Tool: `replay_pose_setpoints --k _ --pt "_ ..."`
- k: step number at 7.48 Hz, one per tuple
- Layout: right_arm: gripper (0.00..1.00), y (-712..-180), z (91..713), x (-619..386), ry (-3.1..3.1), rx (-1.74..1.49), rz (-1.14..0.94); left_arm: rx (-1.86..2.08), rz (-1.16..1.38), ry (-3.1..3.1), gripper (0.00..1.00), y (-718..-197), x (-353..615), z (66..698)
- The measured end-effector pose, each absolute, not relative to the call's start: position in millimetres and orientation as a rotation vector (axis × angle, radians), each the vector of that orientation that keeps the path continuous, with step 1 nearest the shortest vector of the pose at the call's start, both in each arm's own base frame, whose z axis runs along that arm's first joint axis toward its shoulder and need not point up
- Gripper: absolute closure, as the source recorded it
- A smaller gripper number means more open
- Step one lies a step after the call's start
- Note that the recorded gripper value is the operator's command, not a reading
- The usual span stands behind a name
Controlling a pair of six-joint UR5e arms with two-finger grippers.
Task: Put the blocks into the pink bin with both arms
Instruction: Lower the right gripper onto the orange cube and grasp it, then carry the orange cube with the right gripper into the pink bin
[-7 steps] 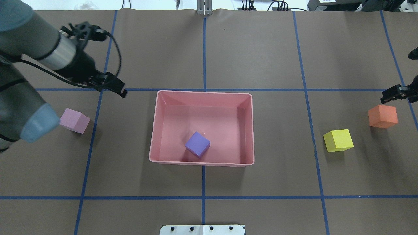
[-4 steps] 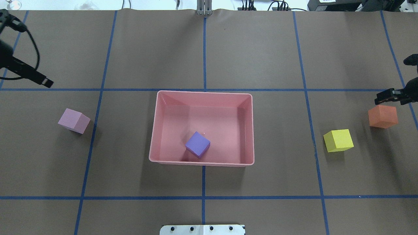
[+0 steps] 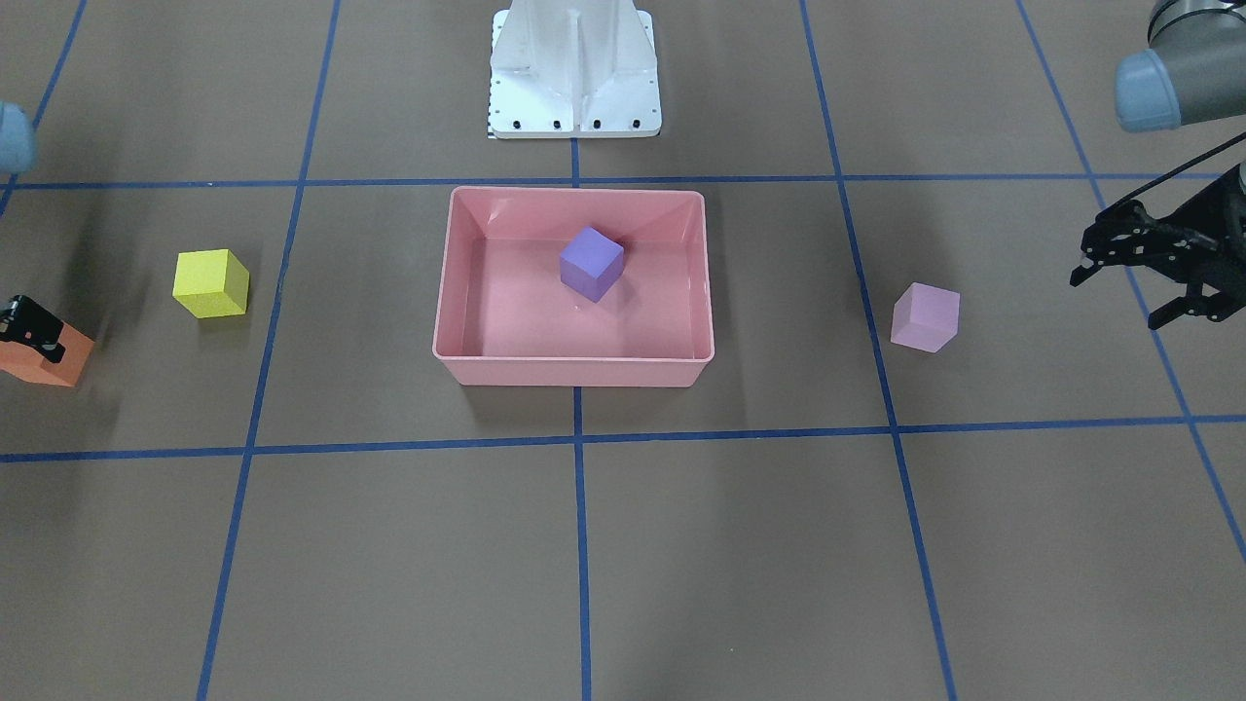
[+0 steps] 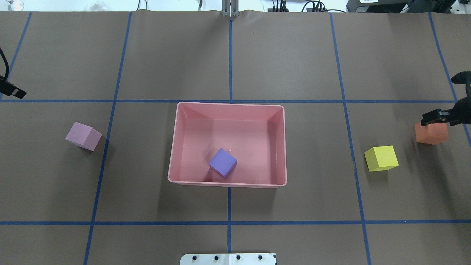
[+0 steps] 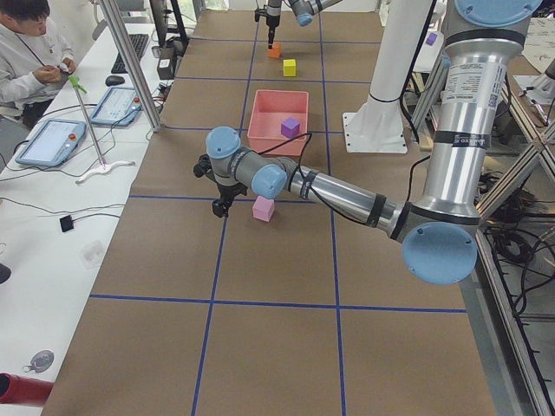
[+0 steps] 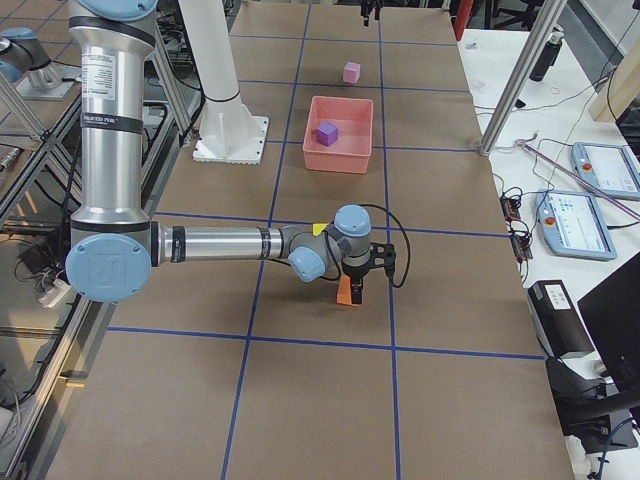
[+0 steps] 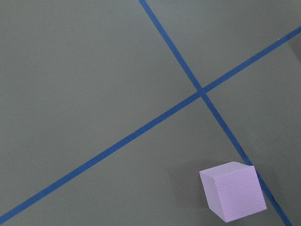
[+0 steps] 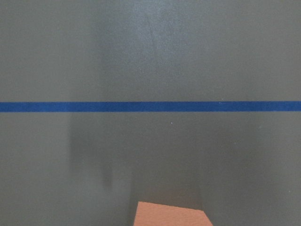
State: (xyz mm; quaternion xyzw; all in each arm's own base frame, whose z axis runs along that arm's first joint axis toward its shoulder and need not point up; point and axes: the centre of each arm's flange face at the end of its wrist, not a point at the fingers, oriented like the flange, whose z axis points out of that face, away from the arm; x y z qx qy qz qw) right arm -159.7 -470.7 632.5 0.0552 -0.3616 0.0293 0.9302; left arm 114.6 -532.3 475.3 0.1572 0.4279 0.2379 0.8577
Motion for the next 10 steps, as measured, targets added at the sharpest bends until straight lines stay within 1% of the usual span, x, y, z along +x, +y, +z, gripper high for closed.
replay_pose_setpoints --k 1,2,4,6,10 --pt "0.59 -466.7 635.2 -164.4 -0.737 0.102 0.06 0.33 0.499 0.898 0.0 -532.4 113.9 476.4" --pt "1.0 -464.6 635.3 -169.5 -0.738 0.093 0.062 0.329 0.499 0.898 0.0 -532.3 113.6 477.3" --pt "1.0 -464.8 626.5 -176.1 -0.749 0.094 0.055 0.325 0.497 0.898 0.0 -532.4 113.7 478.9" --pt "1.0 -473.0 585.2 -185.2 -0.799 0.094 0.05 0.323 0.498 0.899 0.0 -532.2 114.6 479.3" --pt "1.0 -517.0 410.9 -242.0 -0.887 0.015 0.186 0.316 0.488 0.898 0.0 -532.8 116.6 480.7"
